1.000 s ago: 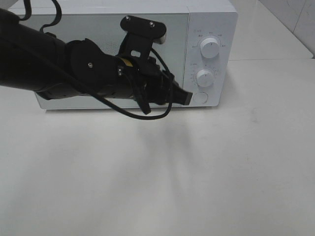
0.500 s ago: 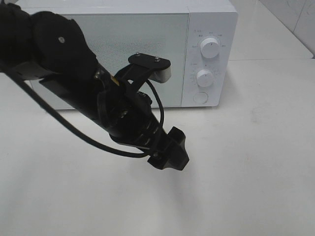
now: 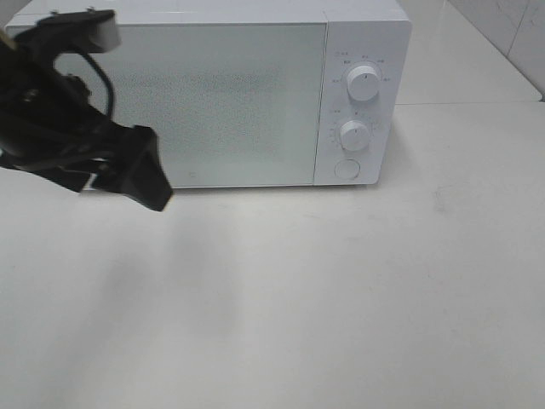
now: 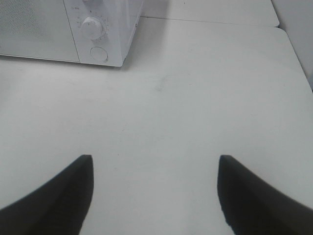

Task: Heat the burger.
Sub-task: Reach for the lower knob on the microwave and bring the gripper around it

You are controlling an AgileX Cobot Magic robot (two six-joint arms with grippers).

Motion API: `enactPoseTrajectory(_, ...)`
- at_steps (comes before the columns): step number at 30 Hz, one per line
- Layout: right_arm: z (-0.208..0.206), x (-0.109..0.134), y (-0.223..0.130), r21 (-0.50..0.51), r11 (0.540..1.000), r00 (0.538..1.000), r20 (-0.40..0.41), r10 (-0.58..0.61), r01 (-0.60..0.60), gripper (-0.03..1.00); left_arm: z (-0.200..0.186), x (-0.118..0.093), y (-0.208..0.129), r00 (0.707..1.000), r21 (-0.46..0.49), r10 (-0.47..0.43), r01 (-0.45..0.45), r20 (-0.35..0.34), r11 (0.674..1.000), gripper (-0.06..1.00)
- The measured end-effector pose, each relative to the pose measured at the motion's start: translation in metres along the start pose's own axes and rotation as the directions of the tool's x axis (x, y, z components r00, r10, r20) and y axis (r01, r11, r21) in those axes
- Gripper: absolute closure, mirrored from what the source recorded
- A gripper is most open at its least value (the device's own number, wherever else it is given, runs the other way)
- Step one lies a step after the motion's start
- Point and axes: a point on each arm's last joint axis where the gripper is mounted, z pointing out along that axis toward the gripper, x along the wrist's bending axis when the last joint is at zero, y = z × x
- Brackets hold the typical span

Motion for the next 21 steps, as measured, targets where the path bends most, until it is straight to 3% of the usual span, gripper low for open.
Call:
enactPoseTrajectory(3,0.000,0.000,0.000,0.000,1.000,1.000,0.000,0.000,0.000,0.27,-0.007,0.009,-0.004,1.000,-0.003,-0.029,0.029,-0.011,1.000,-0.03)
enactPoseTrajectory(5,0.000,0.000,0.000,0.000,1.000,1.000,0.000,0.000,0.000,0.27,-0.033,0.036,-0.024,0.990,-0.018,-0.127,0.126,-0.058,0.992,-0.03)
enactPoseTrajectory(6,0.000,0.000,0.000,0.000,1.000,1.000,0.000,0.000,0.000,0.27,-0.033,0.036,-0.024,0.990,-0.018,-0.127,0.126,-0.058,0.992,-0.03)
enactPoseTrajectory(11,0.000,0.000,0.000,0.000,1.000,1.000,0.000,0.000,0.000,0.27,-0.074,0.065,-0.057,0.956,-0.066,-0.257,0.250,-0.140,0.966,-0.03)
enactPoseTrajectory(17,0.000,0.000,0.000,0.000,1.000,1.000,0.000,0.000,0.000,0.27,-0.103,0.073,-0.094,0.911,-0.152,-0.359,0.333,-0.203,0.931,-0.03)
enactPoseTrajectory(21,0.000,0.000,0.000,0.000,1.000,1.000,0.000,0.000,0.000,0.27,-0.110,0.066,-0.113,0.900,-0.191,-0.375,0.337,-0.222,0.922,-0.03)
